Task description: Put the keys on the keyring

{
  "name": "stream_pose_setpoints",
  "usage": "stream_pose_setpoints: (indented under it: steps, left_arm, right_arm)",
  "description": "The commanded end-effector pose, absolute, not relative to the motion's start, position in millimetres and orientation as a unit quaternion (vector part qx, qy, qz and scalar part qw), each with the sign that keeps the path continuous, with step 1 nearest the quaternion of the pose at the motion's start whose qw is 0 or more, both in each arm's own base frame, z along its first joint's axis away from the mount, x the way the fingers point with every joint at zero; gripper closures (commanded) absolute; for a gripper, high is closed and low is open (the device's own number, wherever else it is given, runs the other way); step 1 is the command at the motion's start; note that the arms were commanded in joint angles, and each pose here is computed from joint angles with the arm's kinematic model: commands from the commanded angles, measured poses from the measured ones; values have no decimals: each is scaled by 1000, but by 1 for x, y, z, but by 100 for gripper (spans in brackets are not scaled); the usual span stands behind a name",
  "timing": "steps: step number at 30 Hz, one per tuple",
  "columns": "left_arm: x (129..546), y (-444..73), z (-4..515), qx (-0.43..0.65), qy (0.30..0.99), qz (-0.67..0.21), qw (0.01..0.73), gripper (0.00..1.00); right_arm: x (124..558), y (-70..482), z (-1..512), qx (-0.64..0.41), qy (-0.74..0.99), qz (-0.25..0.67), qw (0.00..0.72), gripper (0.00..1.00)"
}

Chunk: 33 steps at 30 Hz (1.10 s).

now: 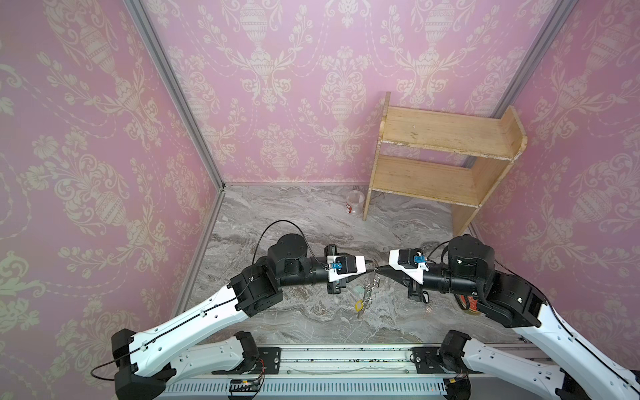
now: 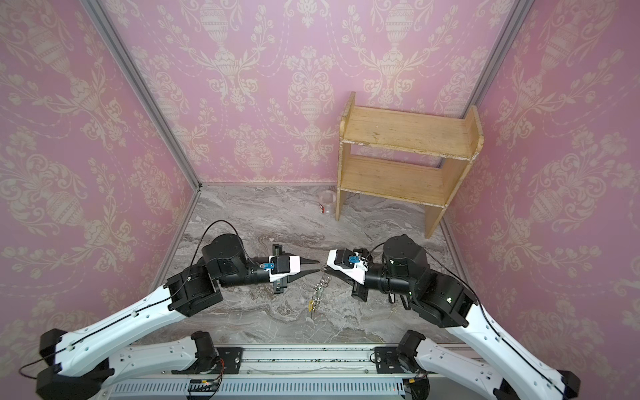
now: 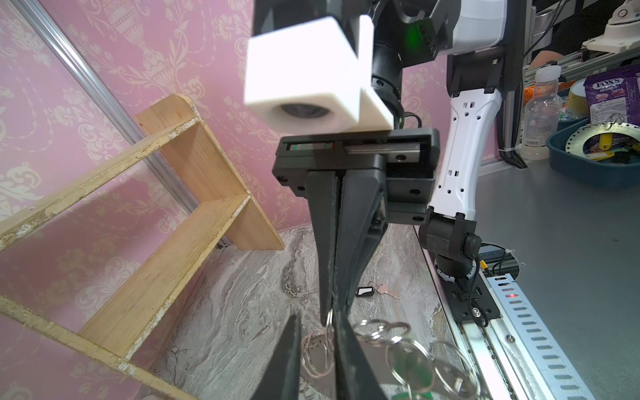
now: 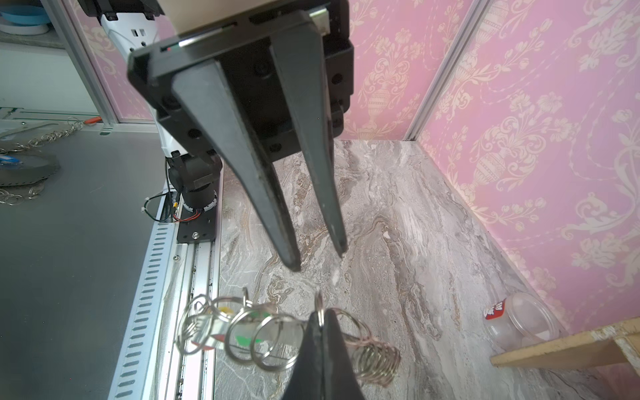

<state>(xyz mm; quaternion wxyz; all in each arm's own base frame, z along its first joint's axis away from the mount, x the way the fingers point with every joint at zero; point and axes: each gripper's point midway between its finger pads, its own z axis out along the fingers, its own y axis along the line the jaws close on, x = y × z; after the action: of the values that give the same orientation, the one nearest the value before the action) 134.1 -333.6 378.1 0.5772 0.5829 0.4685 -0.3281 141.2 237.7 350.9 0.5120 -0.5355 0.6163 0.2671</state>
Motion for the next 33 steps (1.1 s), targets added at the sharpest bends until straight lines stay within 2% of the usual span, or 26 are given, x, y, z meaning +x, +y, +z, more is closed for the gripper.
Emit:
stream_pose_setpoints:
  steps: [1,7,17,21,26,33]
  left_arm:
    - [134,-335,377,588,475,-330,566,79]
    - [137,-339,364,599,490,-322,546,78]
    - [135,-342,370,599,479,-331,549,79]
    - [134,-345,366,605,482,-334,538,84]
    - [134,-347,362,612,482,-334,531,100]
    - [138,-345,365,602,478,-326,551,100]
  right_arm:
    - [139,235,375,-532,597,265,539,100]
    - [137,235,378,-534,594,268,539,100]
    - [139,239,375,-536,595,271,534,100]
    - [138,239,378,-535,592,274,537,100]
    - [136,239,381,-534,587,280,540,100]
    - [133,234,385,-527,584,279,551,100]
